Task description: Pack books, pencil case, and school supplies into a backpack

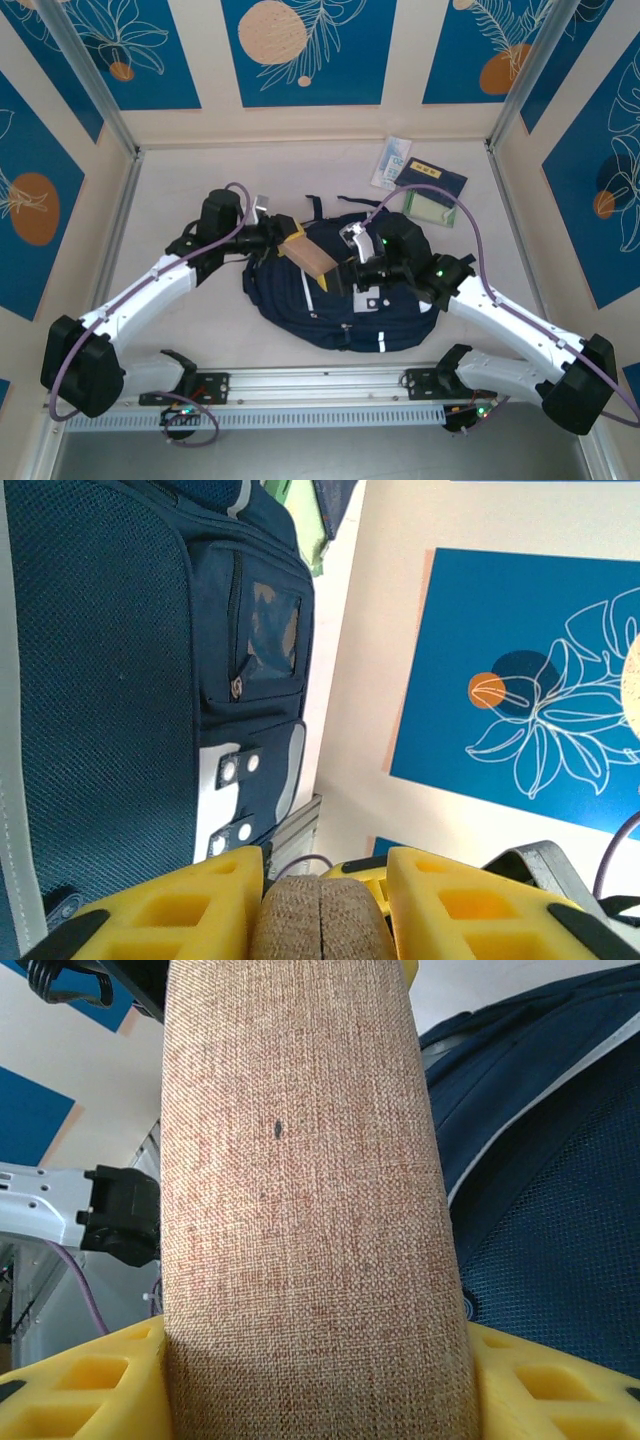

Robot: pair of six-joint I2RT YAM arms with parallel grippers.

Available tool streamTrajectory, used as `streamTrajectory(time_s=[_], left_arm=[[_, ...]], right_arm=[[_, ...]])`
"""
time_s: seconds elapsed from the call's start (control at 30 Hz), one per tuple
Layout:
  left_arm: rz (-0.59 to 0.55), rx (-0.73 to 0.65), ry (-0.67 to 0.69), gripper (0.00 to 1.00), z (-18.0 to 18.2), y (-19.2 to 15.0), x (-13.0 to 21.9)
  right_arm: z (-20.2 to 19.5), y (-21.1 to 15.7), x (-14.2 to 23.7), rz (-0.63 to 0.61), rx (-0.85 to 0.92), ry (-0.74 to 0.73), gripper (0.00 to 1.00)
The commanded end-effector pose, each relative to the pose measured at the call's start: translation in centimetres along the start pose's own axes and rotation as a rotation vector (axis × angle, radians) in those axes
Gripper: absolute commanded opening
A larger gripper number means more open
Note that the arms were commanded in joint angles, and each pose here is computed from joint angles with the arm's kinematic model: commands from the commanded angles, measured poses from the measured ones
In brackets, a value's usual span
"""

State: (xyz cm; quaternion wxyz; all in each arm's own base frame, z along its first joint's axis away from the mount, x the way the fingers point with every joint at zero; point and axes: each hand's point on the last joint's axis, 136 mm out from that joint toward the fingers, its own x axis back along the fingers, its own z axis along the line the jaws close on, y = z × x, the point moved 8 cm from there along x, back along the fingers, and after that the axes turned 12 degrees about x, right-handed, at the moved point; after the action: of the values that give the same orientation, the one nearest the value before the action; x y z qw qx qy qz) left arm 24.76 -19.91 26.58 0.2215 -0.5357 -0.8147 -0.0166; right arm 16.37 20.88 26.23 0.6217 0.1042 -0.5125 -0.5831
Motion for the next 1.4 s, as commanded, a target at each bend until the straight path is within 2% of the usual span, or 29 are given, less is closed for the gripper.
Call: streamTrajectory(time_s=[0.0,0.07,0.13,0.27,0.33,0.4,0.63,0.7,0.77,0.83,1.0,1.03,1.13,1.2,1.27,1.37], left_arm=[[0.007,-0.035,-0.027,0.32,-0.2,-0.9,0.7],[-0.01,-0.029,-0.023,0.27,0.2,-1.0,1.1],[-0.023,-0.017,-0.017,0.27,0.6,-1.1,1.3],[-0.015,-0.006,-0.021,0.67,0.4,-1.3,1.5],[-0.011,-0.007,-0.025,0.71,0.2,-1.4,1.6],[-0.008,-0.002,-0.034,0.72,0.0,-1.5,1.6],[-0.006,0.017,-0.052,0.54,0.4,-1.4,1.2],[-0.015,0.015,-0.043,0.54,0.7,-1.3,1.1],[-0.025,0.026,-0.024,0.62,1.2,-1.1,1.0],[-0.03,0.031,-0.021,0.63,1.4,-1.1,1.0],[-0.028,0.0,-0.052,0.42,0.5,-1.3,1.4],[-0.031,-0.004,-0.049,0.39,0.5,-1.4,1.4],[-0.055,-0.002,-0.04,0.31,0.8,-1.4,1.8],[-0.092,0.0,-0.026,0.29,1.1,-1.4,2.4],[-0.157,-0.017,0.006,0.25,1.5,-1.4,3.6],[-0.29,-0.063,0.086,0.26,2.0,-1.7,6.5]], right_arm=[[0.0,1.2,0.8,-0.028,0.029,-0.074,0.18],[0.2,1.6,0.8,-0.029,0.035,-0.073,0.18],[0.2,2.0,0.6,-0.02,0.037,-0.083,0.19],[0.3,2.6,0.1,-0.03,0.05,-0.115,0.19],[0.1,2.8,-0.1,-0.039,0.049,-0.141,0.19],[-0.1,3.0,-0.3,-0.044,0.038,-0.153,0.18],[0.6,3.3,-1.3,-0.046,0.04,-0.074,0.17],[0.9,3.2,-1.3,-0.047,0.045,-0.045,0.17],[1.2,3.2,-1.3,-0.052,0.043,-0.018,0.17],[1.4,3.1,-1.3,-0.052,0.035,-0.001,0.17],[1.5,2.8,-1.7,-0.027,0.028,-0.005,0.18],[1.5,2.6,-1.8,-0.019,0.027,-0.006,0.21],[1.3,2.4,-1.9,0.008,0.026,-0.036,0.43],[1.0,2.3,-1.7,0.017,0.023,-0.078,0.53],[0.6,2.5,-1.2,0.015,0.006,-0.146,0.57],[-0.2,2.6,-0.9,0.044,-0.057,-0.259,0.59]])
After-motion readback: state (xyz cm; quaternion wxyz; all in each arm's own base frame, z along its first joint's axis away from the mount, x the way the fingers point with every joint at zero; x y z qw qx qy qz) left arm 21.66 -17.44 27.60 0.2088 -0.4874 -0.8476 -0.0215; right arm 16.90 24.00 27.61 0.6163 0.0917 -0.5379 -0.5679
